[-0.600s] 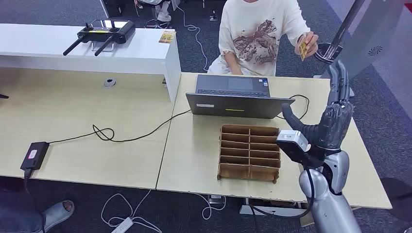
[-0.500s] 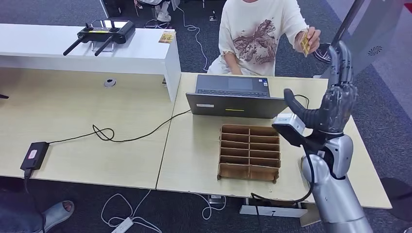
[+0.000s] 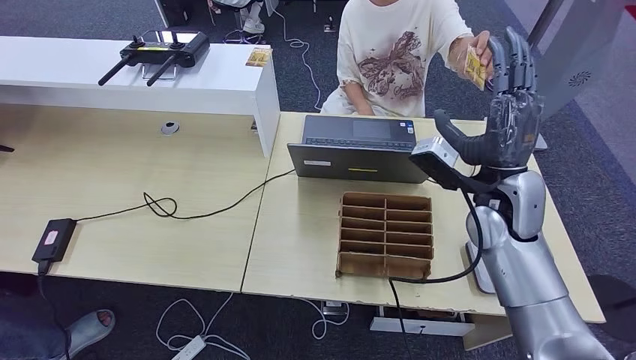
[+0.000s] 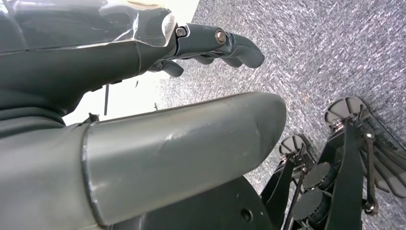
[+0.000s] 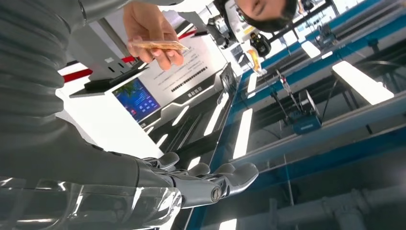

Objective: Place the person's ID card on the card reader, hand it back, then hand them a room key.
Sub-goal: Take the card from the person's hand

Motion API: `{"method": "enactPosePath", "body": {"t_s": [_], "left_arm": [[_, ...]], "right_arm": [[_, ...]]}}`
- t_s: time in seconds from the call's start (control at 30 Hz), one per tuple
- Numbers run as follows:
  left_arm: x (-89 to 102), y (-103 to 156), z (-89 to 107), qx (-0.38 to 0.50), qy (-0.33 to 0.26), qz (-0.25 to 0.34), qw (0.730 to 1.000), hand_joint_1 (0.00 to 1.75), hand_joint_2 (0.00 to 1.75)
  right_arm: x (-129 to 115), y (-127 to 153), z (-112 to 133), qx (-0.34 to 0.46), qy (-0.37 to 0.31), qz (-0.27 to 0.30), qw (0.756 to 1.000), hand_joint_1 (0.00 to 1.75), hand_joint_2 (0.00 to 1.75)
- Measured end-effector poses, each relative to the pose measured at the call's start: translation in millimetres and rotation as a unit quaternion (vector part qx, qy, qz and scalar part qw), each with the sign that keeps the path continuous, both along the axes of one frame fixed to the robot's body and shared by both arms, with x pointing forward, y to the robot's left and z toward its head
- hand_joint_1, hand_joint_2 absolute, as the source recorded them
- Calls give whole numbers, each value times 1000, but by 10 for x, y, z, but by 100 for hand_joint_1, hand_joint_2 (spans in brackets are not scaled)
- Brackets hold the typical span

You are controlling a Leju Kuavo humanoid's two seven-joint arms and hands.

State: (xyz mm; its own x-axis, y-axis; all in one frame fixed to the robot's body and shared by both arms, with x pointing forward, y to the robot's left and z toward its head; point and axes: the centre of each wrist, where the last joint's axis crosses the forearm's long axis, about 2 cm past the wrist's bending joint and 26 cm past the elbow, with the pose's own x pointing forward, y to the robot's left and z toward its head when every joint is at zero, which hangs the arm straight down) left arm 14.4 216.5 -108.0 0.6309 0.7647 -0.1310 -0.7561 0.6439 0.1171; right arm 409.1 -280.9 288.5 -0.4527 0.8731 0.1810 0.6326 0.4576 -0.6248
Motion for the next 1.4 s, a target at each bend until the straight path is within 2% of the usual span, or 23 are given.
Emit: {"method": "enactPosePath", "body": {"t_s": [0.2,0.43,0.77,1.3,1.33,1.4], "left_arm": [[21,13,1,4,10,-1,1000,0,0],[40,13,4,13,18,3,1000,0,0],[46,-8,9,28,27,13,999,0,0],[52,-35,15,31,29,17,999,0,0],[52,-35,15,31,29,18,999,0,0],[52,-36,15,32,28,19,999,0,0]], "right_arm": [[301,-32,207,-85,41,-63,994,0,175],[528,-130,320,-152,89,-125,976,0,175],[728,-342,367,-252,151,-217,931,0,175],[811,-489,386,-268,187,-237,915,1,175],[815,-498,394,-268,188,-236,915,22,175],[824,-516,413,-268,188,-237,915,92,175]]}}
